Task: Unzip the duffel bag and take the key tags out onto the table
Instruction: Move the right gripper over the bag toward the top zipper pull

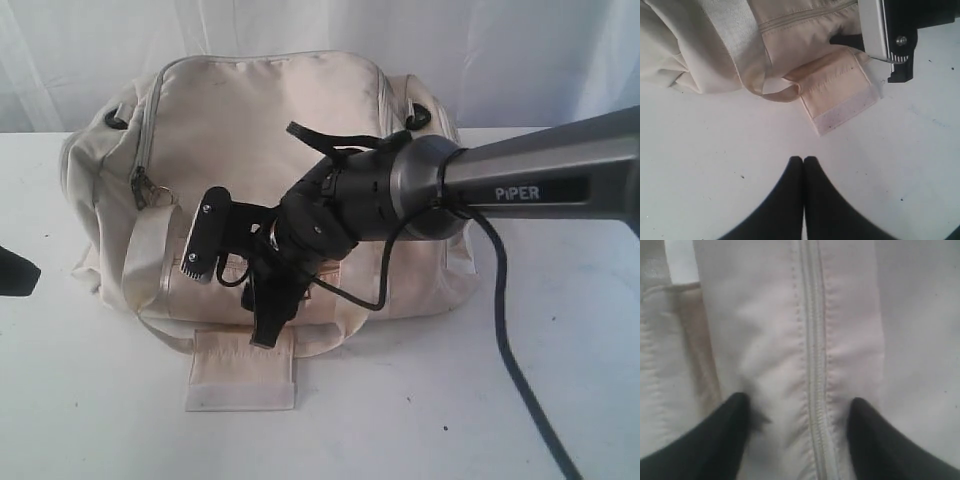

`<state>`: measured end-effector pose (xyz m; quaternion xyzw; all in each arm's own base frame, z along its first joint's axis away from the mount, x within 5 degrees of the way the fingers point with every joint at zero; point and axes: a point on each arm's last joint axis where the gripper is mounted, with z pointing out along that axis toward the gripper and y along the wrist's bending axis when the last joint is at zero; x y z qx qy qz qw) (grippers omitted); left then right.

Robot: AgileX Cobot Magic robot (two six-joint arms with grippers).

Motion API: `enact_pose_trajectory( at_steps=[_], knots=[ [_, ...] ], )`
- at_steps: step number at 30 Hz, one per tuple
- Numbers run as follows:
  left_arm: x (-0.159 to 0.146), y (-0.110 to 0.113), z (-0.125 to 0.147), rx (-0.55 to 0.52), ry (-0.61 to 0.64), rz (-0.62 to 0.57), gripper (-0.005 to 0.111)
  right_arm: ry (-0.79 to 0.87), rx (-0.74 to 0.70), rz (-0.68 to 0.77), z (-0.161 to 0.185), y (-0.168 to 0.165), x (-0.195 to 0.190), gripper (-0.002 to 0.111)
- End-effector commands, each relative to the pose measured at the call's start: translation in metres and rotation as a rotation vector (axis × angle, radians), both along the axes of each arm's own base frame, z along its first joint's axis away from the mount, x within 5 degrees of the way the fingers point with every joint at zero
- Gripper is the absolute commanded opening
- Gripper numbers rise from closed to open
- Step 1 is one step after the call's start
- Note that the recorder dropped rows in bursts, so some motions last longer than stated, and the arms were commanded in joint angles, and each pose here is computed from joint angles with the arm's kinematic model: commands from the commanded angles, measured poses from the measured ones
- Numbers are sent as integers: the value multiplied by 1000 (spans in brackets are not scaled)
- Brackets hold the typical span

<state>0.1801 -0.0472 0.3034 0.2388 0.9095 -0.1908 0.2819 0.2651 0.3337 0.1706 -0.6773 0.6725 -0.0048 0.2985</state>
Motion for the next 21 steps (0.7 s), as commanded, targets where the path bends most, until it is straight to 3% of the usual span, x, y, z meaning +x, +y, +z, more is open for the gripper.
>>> enact_pose_trajectory(
  at_steps=[1,9,21],
  knots=[
    [-2,-2,1,-19,3,-14,0,47,-26,-66,-2,-4,-2,0],
    [-2,-2,1,-19,1,-13,0,210,-147,-214,3,-24,-15,0],
    [-2,-2,1,-19,1,-13,0,423,-60,-308,9,-53,-76,0]
  ],
)
